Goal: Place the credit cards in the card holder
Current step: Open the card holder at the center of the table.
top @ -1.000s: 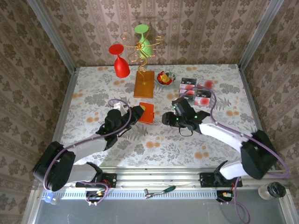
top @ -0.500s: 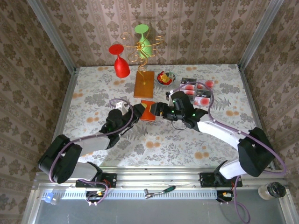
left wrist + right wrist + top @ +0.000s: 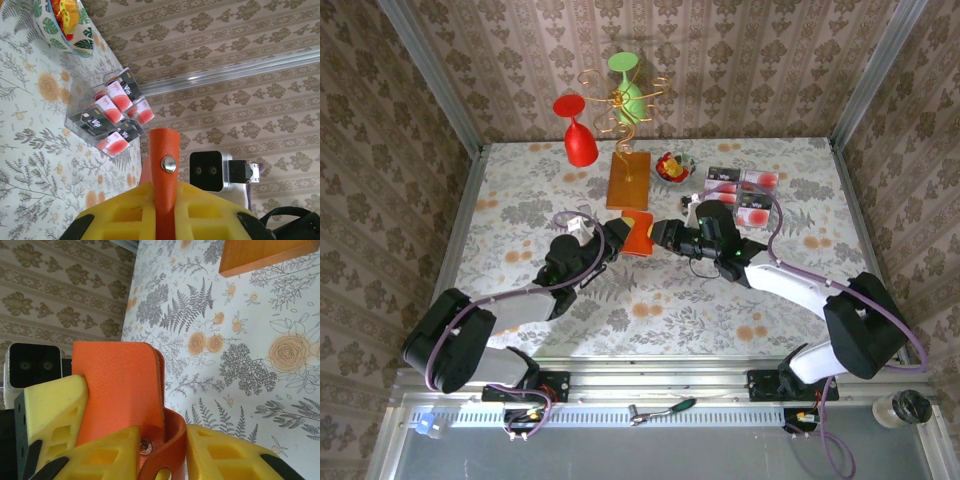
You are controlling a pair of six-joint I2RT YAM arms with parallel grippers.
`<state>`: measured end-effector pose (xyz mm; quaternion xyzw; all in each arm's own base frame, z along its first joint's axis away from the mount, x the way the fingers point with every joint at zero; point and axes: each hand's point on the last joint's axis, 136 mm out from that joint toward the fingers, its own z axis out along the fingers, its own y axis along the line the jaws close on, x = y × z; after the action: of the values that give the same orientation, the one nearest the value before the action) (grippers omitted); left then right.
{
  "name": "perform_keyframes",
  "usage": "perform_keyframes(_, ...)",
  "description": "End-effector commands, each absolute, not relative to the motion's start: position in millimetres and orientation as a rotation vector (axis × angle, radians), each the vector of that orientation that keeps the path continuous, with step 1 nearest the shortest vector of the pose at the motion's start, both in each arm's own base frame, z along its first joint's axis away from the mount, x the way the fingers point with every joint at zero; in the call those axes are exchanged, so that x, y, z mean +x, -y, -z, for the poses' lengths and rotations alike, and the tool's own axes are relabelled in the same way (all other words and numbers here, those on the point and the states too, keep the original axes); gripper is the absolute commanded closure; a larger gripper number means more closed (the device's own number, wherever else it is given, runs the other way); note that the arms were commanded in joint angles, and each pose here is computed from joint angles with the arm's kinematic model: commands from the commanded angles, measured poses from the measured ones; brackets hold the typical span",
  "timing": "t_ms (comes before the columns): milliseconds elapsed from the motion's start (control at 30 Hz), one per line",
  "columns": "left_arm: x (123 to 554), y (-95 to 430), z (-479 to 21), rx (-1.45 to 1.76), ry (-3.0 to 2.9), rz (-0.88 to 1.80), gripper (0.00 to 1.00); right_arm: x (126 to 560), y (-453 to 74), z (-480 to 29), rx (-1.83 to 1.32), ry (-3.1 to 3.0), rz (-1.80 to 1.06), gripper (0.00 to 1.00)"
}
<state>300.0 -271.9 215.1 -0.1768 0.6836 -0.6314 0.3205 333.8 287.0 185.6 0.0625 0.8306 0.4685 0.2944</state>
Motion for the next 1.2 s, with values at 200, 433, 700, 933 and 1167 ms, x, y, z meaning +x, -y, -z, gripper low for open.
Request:
perform_keyframes(200,299.2,269.8,-263.2,-0.426,-1.620,1.759,1.00,336.9,-268.0,-182.2,0.244,-2.192,-1.220,0.75)
perform_keyframes(433,299.3,272.9,-265.1,-0.425,-1.617,1.771,1.00,336.4,-267.6,-182.3,0.249,-2.184,-1.258,0.71)
perform_keyframes(700,300.2,274.0,-274.9,-0.446,-1.552,1.825,1.00,335.7,-277.3,-192.8,0.225,-2.137,-1.385,0.68)
perform_keyframes(933,300.7,275.4,-285.2,-0.450,-1.497,1.859,1.00,333.0,-280.6,-209.3,0.207,-2.067,-1.506,0.60)
perform_keyframes(1167,301.5,281.3,-291.5,-0.437,-1.486,1.872,1.00,332.2,-288.5,-235.0,0.169,-1.979,-1.664,0.58)
